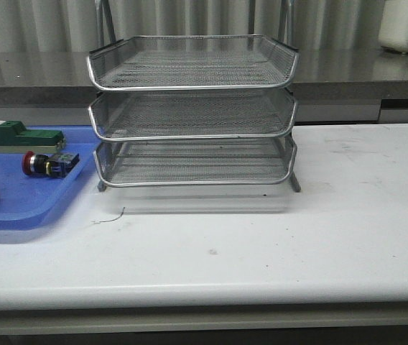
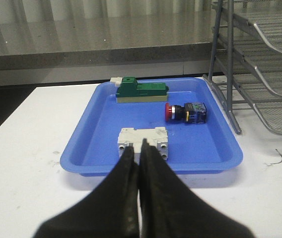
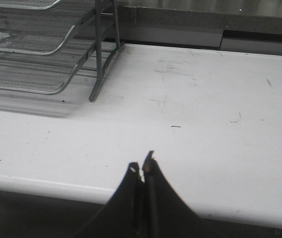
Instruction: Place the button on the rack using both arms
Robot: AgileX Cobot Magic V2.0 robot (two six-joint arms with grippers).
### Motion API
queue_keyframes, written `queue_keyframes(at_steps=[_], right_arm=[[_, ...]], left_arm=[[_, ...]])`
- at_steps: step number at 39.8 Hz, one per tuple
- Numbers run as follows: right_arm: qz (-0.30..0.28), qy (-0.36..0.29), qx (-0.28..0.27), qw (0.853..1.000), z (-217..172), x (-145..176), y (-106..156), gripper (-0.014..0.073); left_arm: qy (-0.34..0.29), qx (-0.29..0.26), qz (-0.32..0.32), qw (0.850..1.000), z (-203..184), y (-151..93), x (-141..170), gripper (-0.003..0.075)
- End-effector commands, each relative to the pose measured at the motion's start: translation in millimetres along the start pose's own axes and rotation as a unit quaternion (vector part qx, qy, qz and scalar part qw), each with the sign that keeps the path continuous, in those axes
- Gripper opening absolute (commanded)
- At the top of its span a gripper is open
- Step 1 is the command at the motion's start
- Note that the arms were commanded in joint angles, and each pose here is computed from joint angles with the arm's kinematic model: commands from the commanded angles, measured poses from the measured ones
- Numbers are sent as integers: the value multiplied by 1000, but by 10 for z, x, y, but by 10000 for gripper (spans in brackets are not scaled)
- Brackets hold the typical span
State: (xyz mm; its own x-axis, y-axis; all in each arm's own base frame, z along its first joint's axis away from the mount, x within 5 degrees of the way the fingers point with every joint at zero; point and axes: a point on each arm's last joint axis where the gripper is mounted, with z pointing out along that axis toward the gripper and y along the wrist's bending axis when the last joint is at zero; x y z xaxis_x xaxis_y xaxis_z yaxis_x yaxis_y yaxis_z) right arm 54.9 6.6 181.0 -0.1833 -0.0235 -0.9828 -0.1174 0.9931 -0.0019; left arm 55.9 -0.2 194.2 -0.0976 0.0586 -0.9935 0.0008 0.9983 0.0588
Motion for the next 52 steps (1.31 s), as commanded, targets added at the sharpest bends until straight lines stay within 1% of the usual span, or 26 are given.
queue_keyframes(at_steps=[1, 40, 45, 48, 52], right_arm=[[-5, -54, 2, 999, -19, -101, -3, -59], [1, -59, 1, 998, -20, -111, -1, -59], [1, -84, 2, 996, -28, -161, -3, -59], [1, -99, 2, 995, -47, -225, -3, -59], [1, -125, 2, 992, -108, -389, -3, -59]], left_arm=[[-48, -7, -9, 999, -15, 10, -62, -19], [-49, -7, -9, 999, -15, 10, -64, -19], [-84, -12, -9, 996, -23, 19, -126, -19], [-132, -18, -9, 991, -42, 32, -212, -19], [-191, -25, -9, 981, -94, 48, -369, -19]])
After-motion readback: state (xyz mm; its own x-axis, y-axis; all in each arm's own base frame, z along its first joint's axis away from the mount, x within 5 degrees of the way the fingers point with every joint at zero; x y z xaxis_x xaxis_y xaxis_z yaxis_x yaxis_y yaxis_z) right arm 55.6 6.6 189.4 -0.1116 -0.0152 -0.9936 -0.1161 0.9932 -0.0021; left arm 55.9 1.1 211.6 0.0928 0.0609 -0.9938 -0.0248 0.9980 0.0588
